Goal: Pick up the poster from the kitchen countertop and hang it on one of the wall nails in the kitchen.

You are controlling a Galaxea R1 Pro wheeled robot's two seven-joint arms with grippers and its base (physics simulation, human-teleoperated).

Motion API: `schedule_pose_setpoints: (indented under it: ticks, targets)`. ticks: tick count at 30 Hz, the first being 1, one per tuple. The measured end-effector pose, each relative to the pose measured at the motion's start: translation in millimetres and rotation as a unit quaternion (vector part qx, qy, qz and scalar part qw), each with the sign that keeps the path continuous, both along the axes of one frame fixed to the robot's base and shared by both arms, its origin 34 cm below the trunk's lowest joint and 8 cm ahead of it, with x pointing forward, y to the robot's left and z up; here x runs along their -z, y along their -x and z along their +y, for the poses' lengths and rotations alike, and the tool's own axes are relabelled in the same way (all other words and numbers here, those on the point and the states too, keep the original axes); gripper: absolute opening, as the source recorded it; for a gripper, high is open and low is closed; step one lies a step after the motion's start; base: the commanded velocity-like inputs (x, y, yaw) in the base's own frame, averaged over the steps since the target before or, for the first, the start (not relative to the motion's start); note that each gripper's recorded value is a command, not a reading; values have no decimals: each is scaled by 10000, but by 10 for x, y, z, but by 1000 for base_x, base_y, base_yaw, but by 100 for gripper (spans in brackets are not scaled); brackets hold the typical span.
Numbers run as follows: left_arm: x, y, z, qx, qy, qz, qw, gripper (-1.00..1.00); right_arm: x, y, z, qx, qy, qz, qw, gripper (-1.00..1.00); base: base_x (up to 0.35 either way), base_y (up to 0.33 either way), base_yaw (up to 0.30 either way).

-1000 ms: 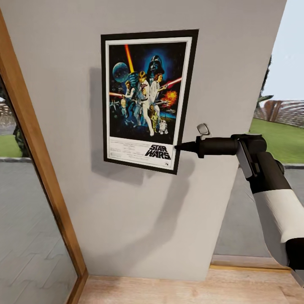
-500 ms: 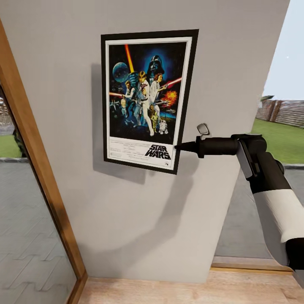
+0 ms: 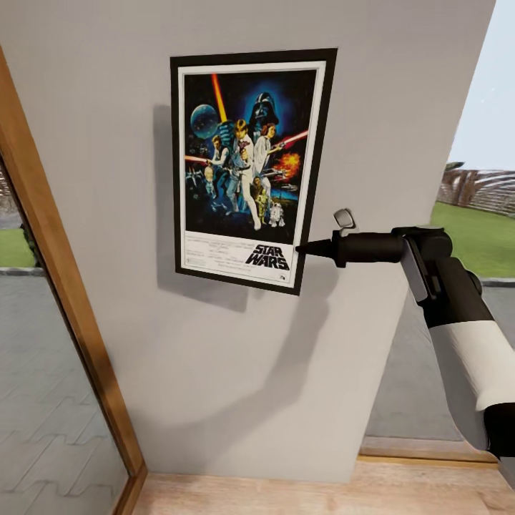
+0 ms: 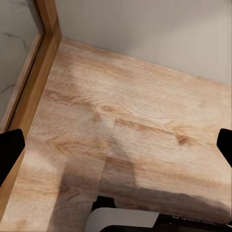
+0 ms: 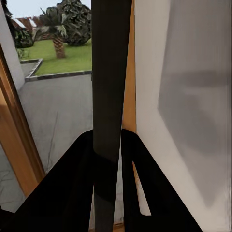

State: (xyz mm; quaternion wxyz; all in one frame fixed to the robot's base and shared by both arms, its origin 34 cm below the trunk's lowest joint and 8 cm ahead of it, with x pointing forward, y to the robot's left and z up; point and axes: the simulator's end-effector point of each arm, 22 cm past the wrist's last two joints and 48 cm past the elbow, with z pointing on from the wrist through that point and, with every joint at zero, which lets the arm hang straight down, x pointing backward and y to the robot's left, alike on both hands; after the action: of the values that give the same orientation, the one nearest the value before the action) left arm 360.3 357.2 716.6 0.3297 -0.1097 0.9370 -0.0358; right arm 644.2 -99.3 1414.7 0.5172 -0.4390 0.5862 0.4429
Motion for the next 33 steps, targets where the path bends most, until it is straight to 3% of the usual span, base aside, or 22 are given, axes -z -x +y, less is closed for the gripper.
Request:
schedule_pose_setpoints:
  ticks: [6, 33]
  targets:
    - [1, 0, -1, 2, 2, 2, 10000, 100, 3, -4, -1, 3, 3, 1, 10000, -100, 215, 0, 0]
    - [3, 1, -1, 1, 1, 4, 10000, 100, -11, 7, 5, -5, 7, -31, 10000, -100, 61, 0, 0]
